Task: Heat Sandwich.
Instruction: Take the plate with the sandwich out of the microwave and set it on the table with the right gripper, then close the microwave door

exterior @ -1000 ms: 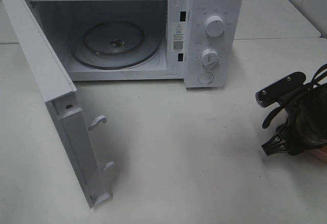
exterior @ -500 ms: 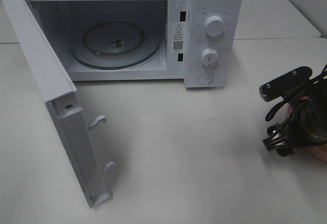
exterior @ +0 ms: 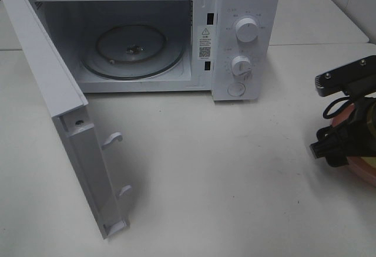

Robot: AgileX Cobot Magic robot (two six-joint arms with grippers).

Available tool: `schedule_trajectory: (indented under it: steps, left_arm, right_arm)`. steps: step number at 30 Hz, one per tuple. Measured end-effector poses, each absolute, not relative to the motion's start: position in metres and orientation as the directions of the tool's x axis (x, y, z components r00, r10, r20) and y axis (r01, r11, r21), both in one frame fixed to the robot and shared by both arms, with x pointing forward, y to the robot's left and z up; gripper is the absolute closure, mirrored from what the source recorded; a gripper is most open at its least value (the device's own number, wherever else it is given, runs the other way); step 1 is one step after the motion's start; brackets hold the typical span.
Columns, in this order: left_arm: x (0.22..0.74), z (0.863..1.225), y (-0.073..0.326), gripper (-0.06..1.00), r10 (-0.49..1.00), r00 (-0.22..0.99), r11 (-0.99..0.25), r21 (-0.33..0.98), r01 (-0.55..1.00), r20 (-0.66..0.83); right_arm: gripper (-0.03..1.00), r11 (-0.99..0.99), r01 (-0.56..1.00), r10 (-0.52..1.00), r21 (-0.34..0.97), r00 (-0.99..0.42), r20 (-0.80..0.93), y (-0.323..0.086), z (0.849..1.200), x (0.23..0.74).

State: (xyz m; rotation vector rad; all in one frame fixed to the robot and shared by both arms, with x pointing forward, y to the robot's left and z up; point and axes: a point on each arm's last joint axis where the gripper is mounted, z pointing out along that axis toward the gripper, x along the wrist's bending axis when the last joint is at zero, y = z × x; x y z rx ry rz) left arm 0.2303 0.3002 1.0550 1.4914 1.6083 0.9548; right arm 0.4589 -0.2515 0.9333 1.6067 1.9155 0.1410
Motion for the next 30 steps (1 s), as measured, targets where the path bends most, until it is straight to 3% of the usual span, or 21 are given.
schedule_trajectory:
  steps: [15, 30]
  left_arm:
    - [0.23, 1.055, 0.3, -0.02, 0.998, -0.059, 0.051, 0.889, 0.454, -0.027]
    - [0.23, 1.055, 0.3, -0.02, 0.998, -0.059, 0.051, 0.889, 0.454, -0.027]
  right_arm:
    - [0.19, 0.237, 0.848, 0.953, 0.474, -0.109, -0.281, -0.253, 0.975, 0.43]
    - [0.2, 0.3, 0.832, 0.952, 0.466, -0.23, -0.202, -0.257, 1.042, 0.392]
